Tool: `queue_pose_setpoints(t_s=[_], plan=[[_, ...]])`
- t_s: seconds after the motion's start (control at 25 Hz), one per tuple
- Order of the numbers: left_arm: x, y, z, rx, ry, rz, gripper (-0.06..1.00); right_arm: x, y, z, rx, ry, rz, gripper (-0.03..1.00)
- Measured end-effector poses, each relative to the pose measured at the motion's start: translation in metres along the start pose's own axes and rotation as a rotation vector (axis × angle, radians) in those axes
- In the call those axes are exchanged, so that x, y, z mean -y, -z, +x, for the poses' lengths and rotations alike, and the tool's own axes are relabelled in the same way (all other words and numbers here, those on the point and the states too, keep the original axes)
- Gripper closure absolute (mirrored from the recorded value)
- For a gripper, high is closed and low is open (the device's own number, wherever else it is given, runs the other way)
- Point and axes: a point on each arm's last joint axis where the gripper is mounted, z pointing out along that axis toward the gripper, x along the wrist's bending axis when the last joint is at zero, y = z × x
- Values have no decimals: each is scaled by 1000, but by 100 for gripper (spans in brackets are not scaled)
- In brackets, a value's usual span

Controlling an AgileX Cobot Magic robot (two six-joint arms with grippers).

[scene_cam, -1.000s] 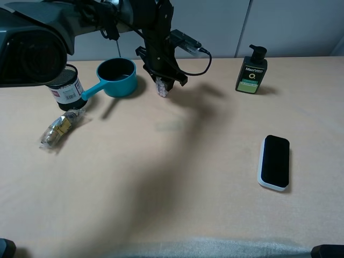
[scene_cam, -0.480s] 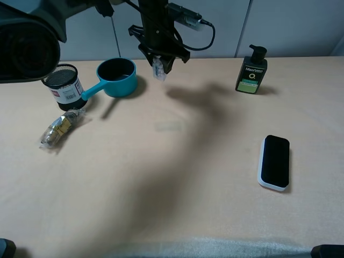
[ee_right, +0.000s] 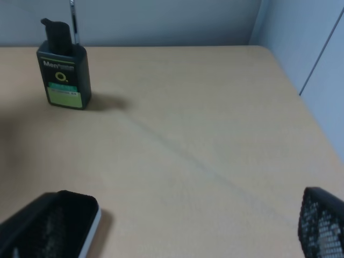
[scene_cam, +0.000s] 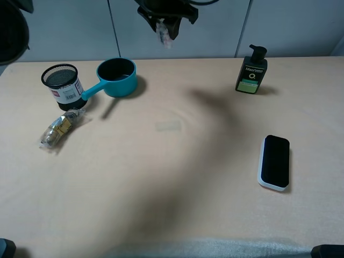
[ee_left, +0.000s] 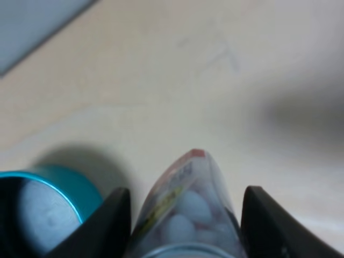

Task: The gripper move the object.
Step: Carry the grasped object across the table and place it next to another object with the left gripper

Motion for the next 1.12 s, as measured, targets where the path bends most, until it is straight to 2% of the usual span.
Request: queue_pose_setpoints(t_s=[0.28, 0.56, 0.8, 1.12], plan=[[-4, 41, -16, 12, -34, -55, 42, 0, 0, 0, 0, 0, 0, 31], [19, 55, -13, -40, -75, 18, 42, 0, 0, 0, 0, 0, 0, 31], [59, 59, -12, -45, -67, 147, 42, 0, 0, 0, 0, 0, 0, 31], [127, 67, -6, -43, -24, 223, 42, 0, 0, 0, 0, 0, 0, 31]])
